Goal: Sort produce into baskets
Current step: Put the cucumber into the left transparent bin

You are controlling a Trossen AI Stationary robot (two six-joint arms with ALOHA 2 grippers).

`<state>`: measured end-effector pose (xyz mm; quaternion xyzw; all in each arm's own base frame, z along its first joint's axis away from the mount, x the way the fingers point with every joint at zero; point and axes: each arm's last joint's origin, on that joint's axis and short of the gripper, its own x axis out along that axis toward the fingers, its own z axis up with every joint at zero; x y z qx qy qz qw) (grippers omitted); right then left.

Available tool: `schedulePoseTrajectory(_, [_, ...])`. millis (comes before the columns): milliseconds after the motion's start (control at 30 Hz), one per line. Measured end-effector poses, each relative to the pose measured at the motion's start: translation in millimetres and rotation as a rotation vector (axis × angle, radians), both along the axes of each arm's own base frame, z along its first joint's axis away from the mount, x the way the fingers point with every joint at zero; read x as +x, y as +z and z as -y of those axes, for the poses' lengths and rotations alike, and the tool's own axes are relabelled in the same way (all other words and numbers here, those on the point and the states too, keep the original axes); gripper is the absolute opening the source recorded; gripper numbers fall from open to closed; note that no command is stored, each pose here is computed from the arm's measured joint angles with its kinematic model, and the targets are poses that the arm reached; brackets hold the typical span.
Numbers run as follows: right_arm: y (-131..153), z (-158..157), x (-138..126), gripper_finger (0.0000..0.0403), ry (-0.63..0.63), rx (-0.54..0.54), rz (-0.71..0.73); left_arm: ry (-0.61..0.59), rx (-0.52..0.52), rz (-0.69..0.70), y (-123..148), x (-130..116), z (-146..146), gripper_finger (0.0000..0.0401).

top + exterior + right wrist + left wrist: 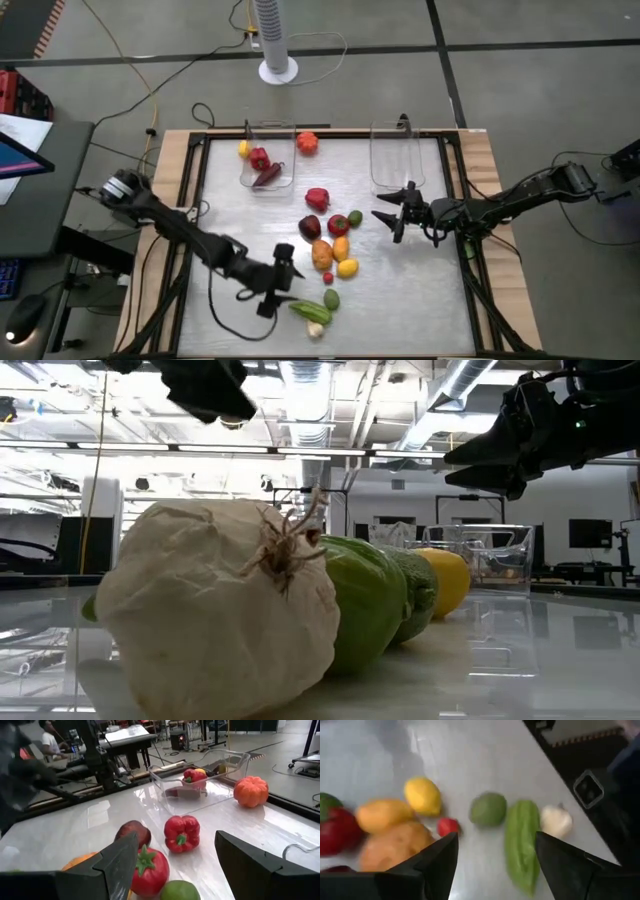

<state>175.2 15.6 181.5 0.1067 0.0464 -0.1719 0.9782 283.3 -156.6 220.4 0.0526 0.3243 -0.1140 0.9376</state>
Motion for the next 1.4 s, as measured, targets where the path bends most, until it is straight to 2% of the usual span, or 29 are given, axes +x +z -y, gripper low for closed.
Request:
schedulePoseTrajectory(200, [-0.6,0.0,-0.1,0.0292,-0.001,0.004,-0.005,-0.007,0.013,-0.006,-32.6,14.6,17.5,0.0298])
schedulePoseTrajectory(333, [-0.9,0.0,-0.1,0.0292,-0.001,0.004,-0.008,-0.041,-0.007,-0.026,-38.5,24.1,24.6,0.0324])
schedulePoseTrajectory(567, [-1.0,0.0,-0.1,0.0292,-0.001,0.004,-0.008,-0.084,-0.007,-0.12,-67.5,32.0,31.7,0.033])
schedulePoseTrajectory(767, [-0.9,0.0,-0.1,0.0292,-0.001,0.004,-0.007,-0.073,0.018,-0.163,-91.0,35.6,33.5,0.0328])
schedulePoseTrajectory(933, [-0.8,0.0,-0.1,0.0292,-0.001,0.004,-0.007,-0.06,0.078,-0.14,-90.2,35.8,31.9,0.029])
schedulePoseTrajectory(1067, [-0.8,0.0,-0.1,0.0292,-0.001,0.004,-0.007,-0.053,0.092,-0.135,-85.8,37.5,31.5,0.0219])
schedulePoseTrajectory(1200, [-0.9,0.0,-0.1,0.0292,-0.001,0.004,-0.007,-0.03,0.158,-0.201,-73.9,42.2,27.7,0.0148])
schedulePoseTrajectory(1400, [-0.7,0.0,-0.1,0.0292,-0.001,0.004,-0.005,0.048,0.316,-0.209,-18.4,41.1,15.2,0.0146])
